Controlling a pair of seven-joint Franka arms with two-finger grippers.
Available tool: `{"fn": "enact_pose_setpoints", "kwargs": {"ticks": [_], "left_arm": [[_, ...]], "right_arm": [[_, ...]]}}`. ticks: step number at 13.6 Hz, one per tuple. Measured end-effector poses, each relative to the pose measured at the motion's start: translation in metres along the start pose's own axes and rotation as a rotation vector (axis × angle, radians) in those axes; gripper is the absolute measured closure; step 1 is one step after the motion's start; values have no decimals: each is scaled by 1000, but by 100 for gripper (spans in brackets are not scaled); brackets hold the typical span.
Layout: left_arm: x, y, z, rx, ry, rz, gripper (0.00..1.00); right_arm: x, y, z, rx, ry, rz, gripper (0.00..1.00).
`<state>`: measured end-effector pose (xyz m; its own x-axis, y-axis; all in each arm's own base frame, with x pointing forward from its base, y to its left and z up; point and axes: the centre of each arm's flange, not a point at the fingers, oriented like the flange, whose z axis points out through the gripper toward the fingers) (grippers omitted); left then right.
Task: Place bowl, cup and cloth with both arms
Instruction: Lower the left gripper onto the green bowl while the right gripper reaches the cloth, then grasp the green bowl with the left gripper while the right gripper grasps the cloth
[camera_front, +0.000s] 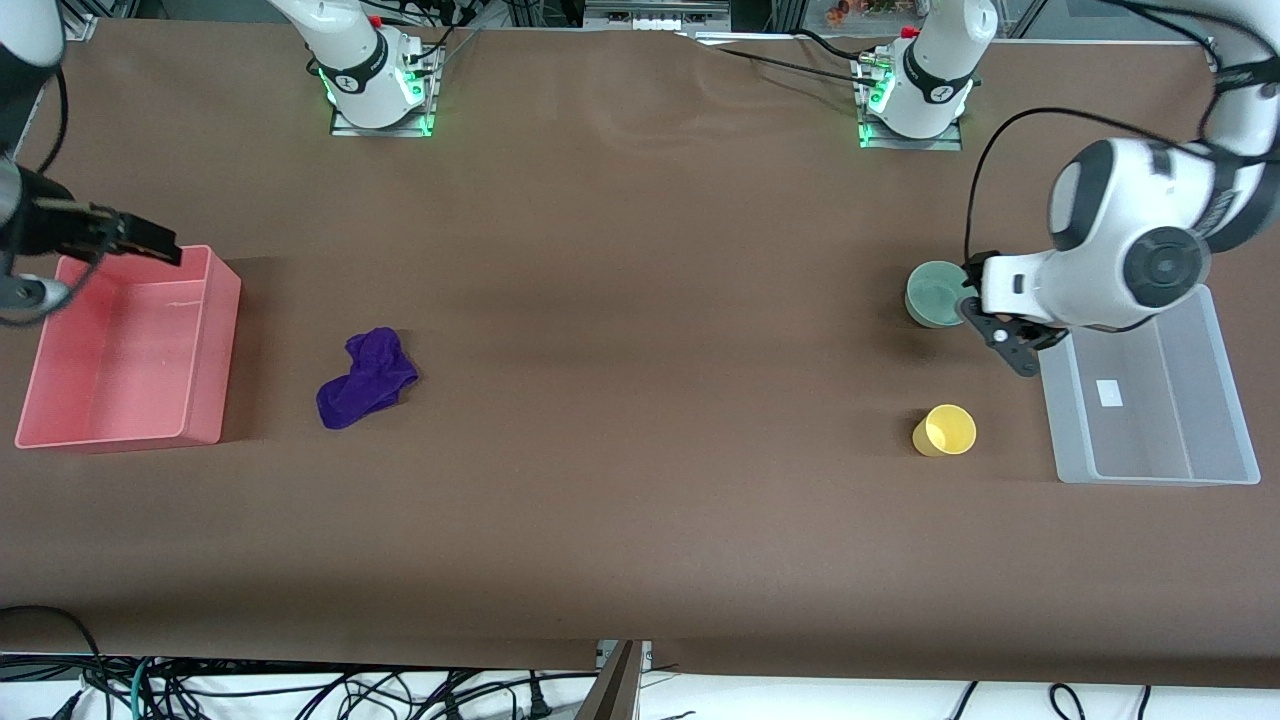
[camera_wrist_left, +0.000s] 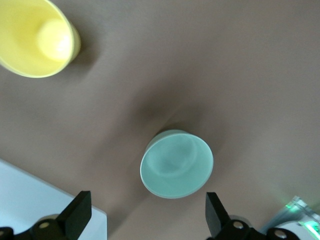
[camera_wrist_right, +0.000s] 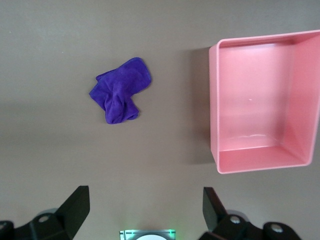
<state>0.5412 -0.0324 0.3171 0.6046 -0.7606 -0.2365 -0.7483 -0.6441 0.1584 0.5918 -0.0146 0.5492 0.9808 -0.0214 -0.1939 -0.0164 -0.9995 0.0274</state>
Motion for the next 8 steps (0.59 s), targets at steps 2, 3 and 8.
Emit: {"fn": "enact_pose_setpoints", "kwargs": {"ticks": [2,3,8], "left_arm": [[-3,9,47,76,5,62,0],[-4,14,65,102,15,86,0],[-8,21,126,141,57,148,5]], "right_arm": [[27,-3,39,7,-41,-7,0],[40,-8,59,8,-58,-15,0],[75,-42,126,14,-98,-49,0]]}}
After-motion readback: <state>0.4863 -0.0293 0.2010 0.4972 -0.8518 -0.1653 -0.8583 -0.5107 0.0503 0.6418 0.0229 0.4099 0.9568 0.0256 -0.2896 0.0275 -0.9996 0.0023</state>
